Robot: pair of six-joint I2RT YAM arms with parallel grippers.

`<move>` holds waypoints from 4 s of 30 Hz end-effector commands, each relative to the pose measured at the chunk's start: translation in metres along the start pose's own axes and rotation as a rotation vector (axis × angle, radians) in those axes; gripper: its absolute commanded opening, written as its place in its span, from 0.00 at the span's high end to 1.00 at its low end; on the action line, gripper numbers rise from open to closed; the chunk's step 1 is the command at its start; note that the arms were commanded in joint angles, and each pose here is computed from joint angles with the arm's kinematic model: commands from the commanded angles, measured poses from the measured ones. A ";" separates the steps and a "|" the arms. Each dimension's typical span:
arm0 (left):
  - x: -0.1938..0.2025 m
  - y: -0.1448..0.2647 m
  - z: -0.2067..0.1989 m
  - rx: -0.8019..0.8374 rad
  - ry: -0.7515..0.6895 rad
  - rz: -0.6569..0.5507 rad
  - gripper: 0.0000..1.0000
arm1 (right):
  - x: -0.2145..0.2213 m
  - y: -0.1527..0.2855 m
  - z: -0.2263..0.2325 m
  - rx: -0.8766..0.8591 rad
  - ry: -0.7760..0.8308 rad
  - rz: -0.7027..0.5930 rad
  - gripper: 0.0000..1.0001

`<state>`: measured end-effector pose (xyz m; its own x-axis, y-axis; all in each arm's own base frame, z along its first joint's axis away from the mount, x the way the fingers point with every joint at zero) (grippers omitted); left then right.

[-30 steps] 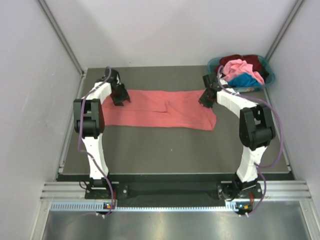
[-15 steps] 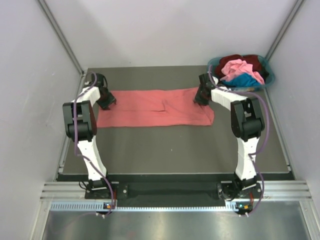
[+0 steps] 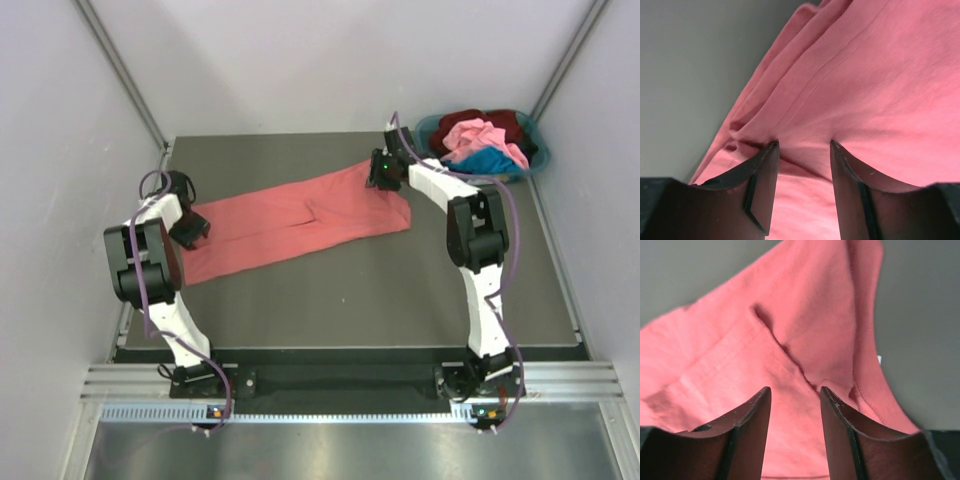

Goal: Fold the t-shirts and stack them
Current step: Fold the tshirt

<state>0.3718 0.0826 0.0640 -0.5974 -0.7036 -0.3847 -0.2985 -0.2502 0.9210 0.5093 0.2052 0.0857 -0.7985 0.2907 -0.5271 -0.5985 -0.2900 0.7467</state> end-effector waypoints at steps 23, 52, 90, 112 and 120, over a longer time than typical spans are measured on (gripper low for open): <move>0.033 -0.022 -0.035 0.058 -0.152 0.129 0.49 | 0.052 0.009 -0.001 0.161 -0.251 -0.018 0.62; 0.071 0.067 -0.074 0.221 -0.202 0.022 0.48 | -0.022 0.054 0.051 -0.289 -0.090 -0.035 0.83; 0.064 0.017 -0.064 0.079 -0.296 0.060 0.48 | 0.016 0.051 -0.038 -0.146 -0.167 0.018 0.95; 0.098 0.015 0.008 -0.091 -0.158 0.082 0.49 | -0.004 0.031 -0.098 0.103 -0.104 -0.043 0.94; 0.065 0.051 -0.026 0.104 -0.243 -0.009 0.48 | -0.004 0.071 -0.018 0.058 -0.156 -0.086 0.90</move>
<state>0.3273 0.0070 0.0622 -0.7233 -0.5787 -0.3767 -0.3152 -0.2087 0.9258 0.4719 0.1258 0.0750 -0.7716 0.4277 -0.4709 -0.5835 -0.1810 0.7917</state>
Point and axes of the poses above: each gripper's point midway between its finger pads, its own y axis back along the fingers, its own z axis along the line the jaws close on, x = y × z, the point moved 4 cm from there along y, back along the fingers, and after that the axes turned 8 degrees about -y, right-handed, at the moved point
